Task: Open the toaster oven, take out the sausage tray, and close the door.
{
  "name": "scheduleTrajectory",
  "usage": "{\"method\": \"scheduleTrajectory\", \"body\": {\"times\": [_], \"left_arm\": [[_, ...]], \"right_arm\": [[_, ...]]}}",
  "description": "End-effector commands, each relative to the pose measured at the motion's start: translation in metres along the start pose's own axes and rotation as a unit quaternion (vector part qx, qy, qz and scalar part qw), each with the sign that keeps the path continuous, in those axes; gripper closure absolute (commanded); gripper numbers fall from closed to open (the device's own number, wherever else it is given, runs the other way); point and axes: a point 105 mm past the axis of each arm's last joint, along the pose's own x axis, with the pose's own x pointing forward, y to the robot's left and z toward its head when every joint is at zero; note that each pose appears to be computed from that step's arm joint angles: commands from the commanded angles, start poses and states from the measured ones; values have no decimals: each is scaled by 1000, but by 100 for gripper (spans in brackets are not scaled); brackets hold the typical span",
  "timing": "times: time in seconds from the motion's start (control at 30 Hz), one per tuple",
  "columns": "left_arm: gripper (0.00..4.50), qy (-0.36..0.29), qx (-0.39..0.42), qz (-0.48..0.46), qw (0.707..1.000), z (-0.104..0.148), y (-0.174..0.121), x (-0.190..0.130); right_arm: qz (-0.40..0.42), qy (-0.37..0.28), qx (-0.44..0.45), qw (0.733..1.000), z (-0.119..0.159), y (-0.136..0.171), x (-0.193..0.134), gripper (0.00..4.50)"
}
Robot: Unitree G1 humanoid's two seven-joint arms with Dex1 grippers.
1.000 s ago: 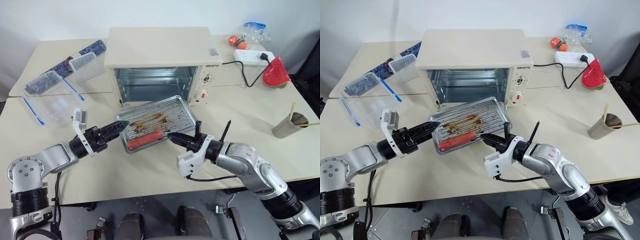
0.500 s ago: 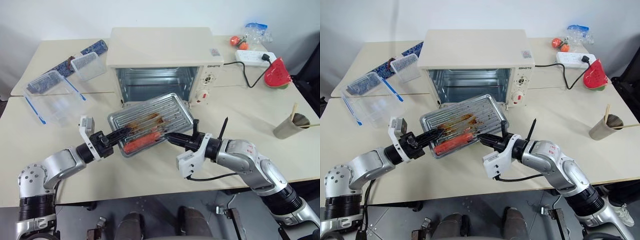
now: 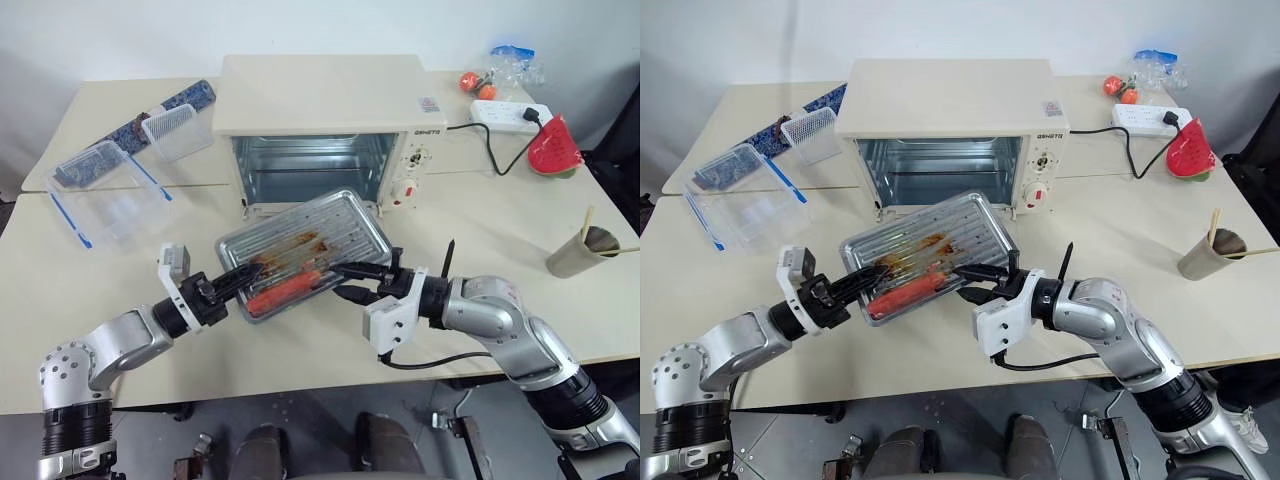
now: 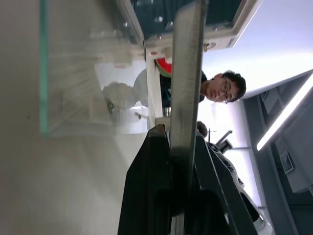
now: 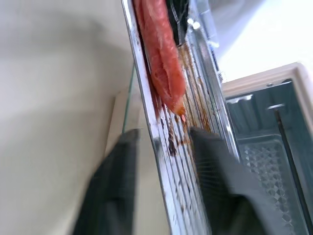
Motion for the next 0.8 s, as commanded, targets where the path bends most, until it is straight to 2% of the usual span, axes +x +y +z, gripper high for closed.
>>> {"method": "scheduleTrajectory", "body": {"times": [0.03,0.17,0.23,0.33,0.43,0.5,0.6,0.8], "left_arm": [[450,-40,13,-29,999,13,-14,-17],[450,-46,26,-30,998,10,-16,-44],[450,-60,24,-37,997,9,-16,-58],[450,-95,19,-47,994,5,-16,-91],[450,-138,11,-44,989,0,-13,-113],[450,-181,0,-29,983,-3,-8,-135],[450,-230,-8,-9,973,-7,-2,-155],[450,-315,-2,-7,949,-6,-1,-175]], "right_arm": [[-21,-53,31,998,9,-13,-19,127],[26,-94,140,985,11,5,-42,3],[43,-89,173,980,5,11,-52,3],[-6,-56,264,963,-22,7,-65,3],[-75,-16,363,928,-51,0,-77,3],[-86,10,399,913,-67,2,-85,3],[-83,18,451,888,-75,8,-90,3],[-66,48,498,863,-88,26,-92,201]]}}
